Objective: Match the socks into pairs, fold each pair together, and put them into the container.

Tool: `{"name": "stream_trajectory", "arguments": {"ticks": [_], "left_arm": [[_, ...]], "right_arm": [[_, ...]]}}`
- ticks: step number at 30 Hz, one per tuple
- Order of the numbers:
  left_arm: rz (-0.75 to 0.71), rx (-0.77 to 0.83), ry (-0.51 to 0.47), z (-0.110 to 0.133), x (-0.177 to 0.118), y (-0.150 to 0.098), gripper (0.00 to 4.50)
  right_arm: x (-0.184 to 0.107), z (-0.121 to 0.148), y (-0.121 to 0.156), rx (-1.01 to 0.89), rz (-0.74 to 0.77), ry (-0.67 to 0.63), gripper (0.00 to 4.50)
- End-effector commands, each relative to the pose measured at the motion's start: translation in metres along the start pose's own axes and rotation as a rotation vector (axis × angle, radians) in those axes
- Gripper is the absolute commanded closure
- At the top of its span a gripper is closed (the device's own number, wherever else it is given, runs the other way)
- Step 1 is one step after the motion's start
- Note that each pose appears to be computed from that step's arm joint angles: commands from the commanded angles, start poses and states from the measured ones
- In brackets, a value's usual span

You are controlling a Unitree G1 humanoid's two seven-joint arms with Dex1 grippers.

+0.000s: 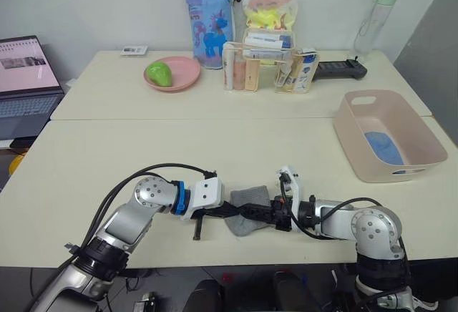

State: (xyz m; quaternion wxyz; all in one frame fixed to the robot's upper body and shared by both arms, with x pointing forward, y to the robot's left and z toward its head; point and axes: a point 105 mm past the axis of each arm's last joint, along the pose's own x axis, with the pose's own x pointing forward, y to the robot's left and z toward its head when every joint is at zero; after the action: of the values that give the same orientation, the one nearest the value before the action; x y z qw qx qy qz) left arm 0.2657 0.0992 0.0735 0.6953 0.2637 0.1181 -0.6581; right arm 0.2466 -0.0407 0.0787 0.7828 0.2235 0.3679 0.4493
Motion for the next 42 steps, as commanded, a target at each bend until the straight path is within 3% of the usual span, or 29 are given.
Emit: {"name": "stream_trajectory", "arguments": {"ticks": [1, 8, 11, 15, 20, 23, 25, 28, 30, 32, 35, 40, 42], "left_arm": [[0.010, -0.032, 0.051, -0.014, -0.003, 0.001, 4.50], [0.032, -0.083, -0.032, -0.001, -0.001, 0.008, 4.50], [0.051, -0.138, -0.142, 0.024, 0.001, 0.019, 4.50], [0.088, -0.102, -0.277, 0.076, 0.007, 0.042, 4.50], [0.030, -0.056, -0.377, 0.120, 0.017, 0.046, 4.50], [-0.026, -0.082, -0.426, 0.142, 0.019, 0.047, 3.93], [-0.045, -0.072, -0.445, 0.157, 0.021, 0.048, 3.31], [-0.053, -0.065, -0.482, 0.176, 0.021, 0.051, 2.39], [-0.057, -0.064, -0.494, 0.181, 0.021, 0.050, 1.72], [-0.057, -0.056, -0.497, 0.183, 0.021, 0.049, 1.11], [-0.062, -0.052, -0.476, 0.178, 0.024, 0.045, 0.07], [-0.071, -0.049, -0.464, 0.177, 0.025, 0.039, 0.02], [-0.066, -0.047, -0.463, 0.177, 0.025, 0.039, 0.02]], "right_arm": [[-0.002, 0.010, 0.010, -0.032, 0.042, -0.033, 2.13], [-0.014, 0.015, 0.014, -0.095, 0.025, -0.080, 4.49], [-0.031, 0.023, 0.016, -0.187, -0.022, -0.136, 4.50], [-0.086, 0.056, 0.019, -0.416, -0.180, -0.298, 4.50], [-0.151, 0.094, 0.012, -0.592, -0.441, -0.436, 4.50], [-0.191, 0.115, 0.008, -0.747, -0.646, -0.449, 4.50], [-0.223, 0.129, 0.003, -0.906, -0.843, -0.399, 4.50], [-0.255, 0.136, -0.018, -1.190, -1.112, -0.134, 4.50], [-0.263, 0.136, -0.029, -1.263, -1.164, -0.052, 4.50], [-0.276, 0.150, -0.034, -1.274, -1.234, -0.104, 4.50], [-0.284, 0.160, -0.052, -1.507, -1.371, 0.079, 4.50], [-0.268, 0.141, -0.094, -1.578, -1.271, 0.356, 4.50], [-0.262, 0.137, -0.102, -1.544, -1.232, 0.367, 4.50]]}}
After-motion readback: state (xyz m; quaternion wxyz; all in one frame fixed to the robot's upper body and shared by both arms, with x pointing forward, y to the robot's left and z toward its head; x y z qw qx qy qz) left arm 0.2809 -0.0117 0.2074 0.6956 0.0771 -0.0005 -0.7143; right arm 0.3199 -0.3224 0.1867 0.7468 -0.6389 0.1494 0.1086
